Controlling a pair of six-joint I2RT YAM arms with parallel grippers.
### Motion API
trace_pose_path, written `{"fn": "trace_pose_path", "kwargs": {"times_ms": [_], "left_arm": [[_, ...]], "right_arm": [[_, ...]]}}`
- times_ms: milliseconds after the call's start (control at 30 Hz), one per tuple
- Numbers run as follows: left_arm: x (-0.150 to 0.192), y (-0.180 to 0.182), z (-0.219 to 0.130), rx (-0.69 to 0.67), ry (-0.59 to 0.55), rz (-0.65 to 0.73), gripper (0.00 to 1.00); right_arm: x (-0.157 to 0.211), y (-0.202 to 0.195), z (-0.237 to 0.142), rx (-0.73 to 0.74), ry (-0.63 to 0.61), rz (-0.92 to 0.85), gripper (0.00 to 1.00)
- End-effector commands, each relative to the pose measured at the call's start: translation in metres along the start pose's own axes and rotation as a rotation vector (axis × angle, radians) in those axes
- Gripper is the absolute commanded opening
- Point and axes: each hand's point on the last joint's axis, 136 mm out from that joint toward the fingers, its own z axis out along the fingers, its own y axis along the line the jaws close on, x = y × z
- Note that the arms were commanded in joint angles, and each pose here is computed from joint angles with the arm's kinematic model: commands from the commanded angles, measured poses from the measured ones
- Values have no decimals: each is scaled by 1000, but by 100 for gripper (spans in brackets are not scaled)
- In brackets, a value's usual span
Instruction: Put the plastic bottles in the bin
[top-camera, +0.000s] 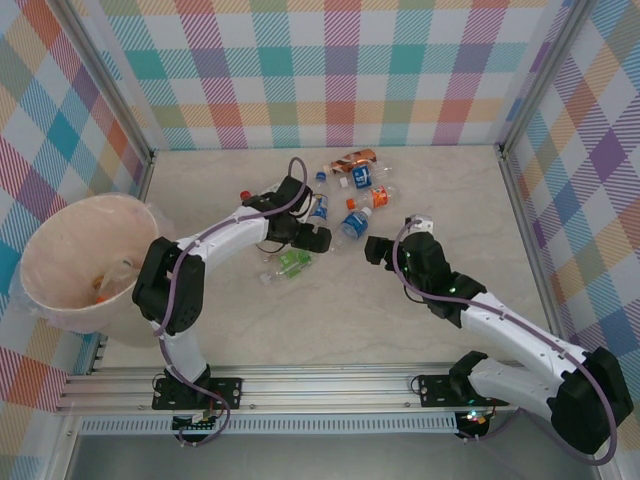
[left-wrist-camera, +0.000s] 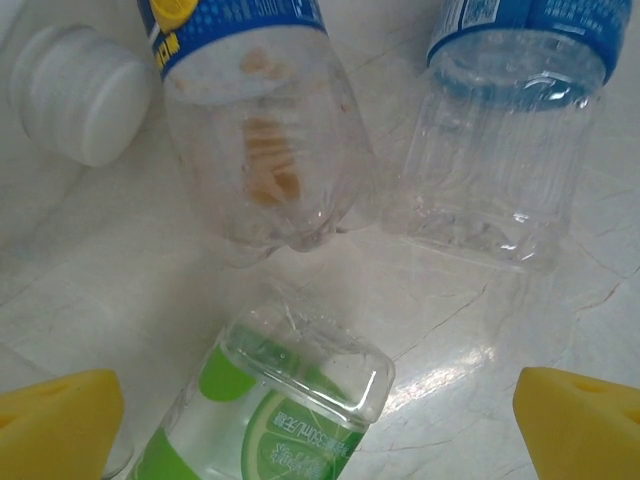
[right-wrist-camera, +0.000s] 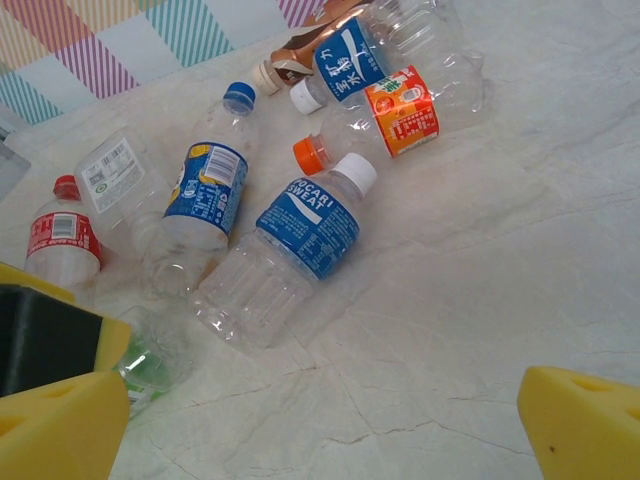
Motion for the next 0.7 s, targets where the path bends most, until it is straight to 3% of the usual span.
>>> {"fn": "trace_pose_path", "kwargs": {"times_ms": [0, 100, 333, 667], "left_arm": [[20, 1, 2, 27, 42, 31, 100], [33, 3, 4, 15, 62, 71, 100], [41, 12, 20, -158, 66, 225, 98], [42, 10, 32, -234, 45, 277, 76]], "right_arm": [[-1, -10, -4, 30, -19, 2, 100], [0, -11, -3, 33, -23, 9, 100], [2, -7, 1, 24, -5, 13, 100], [0, -10, -2, 35, -13, 11, 100]]}}
